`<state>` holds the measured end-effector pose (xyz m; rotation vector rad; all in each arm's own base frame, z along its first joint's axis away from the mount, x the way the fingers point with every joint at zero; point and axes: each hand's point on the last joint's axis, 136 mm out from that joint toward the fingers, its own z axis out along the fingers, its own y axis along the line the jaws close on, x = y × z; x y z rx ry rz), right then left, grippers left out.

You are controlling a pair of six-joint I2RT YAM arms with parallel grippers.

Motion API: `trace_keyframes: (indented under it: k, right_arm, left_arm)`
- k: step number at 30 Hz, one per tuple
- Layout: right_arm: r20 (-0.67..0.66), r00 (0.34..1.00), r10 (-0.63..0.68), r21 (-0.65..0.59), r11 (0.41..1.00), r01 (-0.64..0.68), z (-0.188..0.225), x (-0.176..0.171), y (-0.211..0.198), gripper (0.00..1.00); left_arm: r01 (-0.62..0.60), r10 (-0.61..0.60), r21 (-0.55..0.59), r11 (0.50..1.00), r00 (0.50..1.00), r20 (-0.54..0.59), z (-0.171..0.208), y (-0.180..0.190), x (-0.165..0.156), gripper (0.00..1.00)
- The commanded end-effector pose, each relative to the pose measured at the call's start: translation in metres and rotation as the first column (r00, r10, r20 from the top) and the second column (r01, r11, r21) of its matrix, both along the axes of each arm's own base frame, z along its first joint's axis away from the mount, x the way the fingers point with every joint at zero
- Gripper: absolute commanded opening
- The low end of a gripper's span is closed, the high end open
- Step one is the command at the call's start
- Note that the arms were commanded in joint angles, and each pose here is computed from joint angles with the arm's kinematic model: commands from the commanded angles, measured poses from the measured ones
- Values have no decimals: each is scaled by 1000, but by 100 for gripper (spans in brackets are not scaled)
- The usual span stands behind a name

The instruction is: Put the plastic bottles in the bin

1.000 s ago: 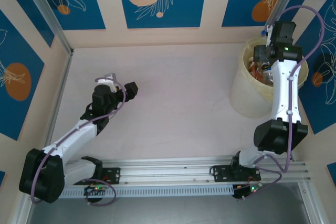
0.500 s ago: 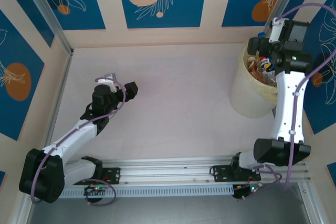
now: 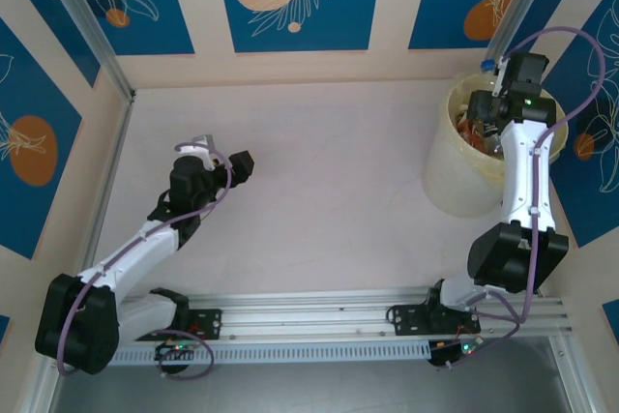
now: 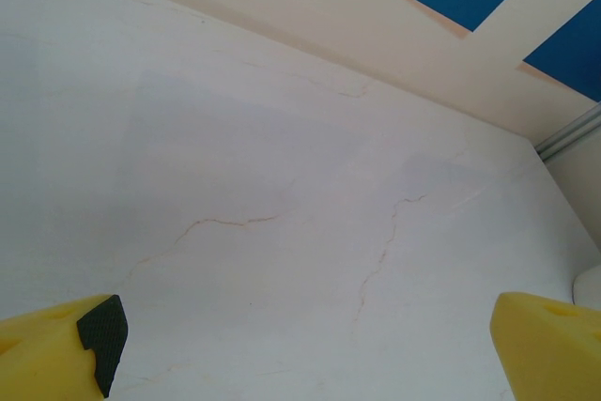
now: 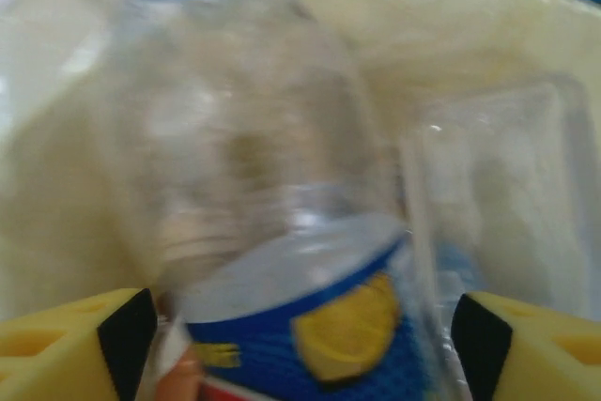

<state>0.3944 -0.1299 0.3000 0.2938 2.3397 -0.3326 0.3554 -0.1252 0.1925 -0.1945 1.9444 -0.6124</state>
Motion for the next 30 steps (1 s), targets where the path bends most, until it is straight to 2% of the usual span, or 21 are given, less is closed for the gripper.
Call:
trace_keyframes:
  k: [1, 6, 11, 16, 18, 21, 24, 27, 30]
  right_arm:
    - [-31, 999, 40, -135, 990, -44, 4, -3, -3, 62]
    - [-22, 981, 194, -249, 949, -193, 27, 0, 11, 53]
    - [-1, 960, 280, -323, 909, -265, 49, -10, 10, 51]
    - [-20, 913, 407, -326, 861, -391, 40, -22, 18, 50]
    - [-48, 895, 444, -298, 849, -437, 29, -28, 22, 54]
    - [-49, 872, 486, -267, 835, -481, 22, -32, 32, 70]
    - [56, 861, 506, -276, 837, -473, 47, -30, 41, 80]
    - [186, 854, 485, -289, 858, -425, 82, -30, 45, 87]
    - [332, 864, 377, -143, 926, -349, 102, -28, 47, 89]
  left_arm:
    - [-13, 13, -9, 1000, 1000, -3, -1, 2, 3, 100]
    - [-15, 15, -13, 1000, 1000, -2, 2, 2, 4, 100]
    - [-4, 4, 6, 1000, 1000, -8, 5, 1, 5, 100]
    - [-3, 3, -8, 1000, 1000, -16, 4, 0, 5, 100]
    - [-1, 1, -14, 1000, 1000, -19, 5, -1, 4, 100]
    - [3, -4, -18, 1000, 1000, -23, 6, -1, 3, 100]
    - [5, -6, -23, 1000, 1000, -25, 7, -1, 2, 100]
    - [1, -1, -28, 1000, 1000, -23, 8, 0, 0, 100]
    - [-16, 15, -30, 999, 1000, -19, 8, 3, -2, 100]
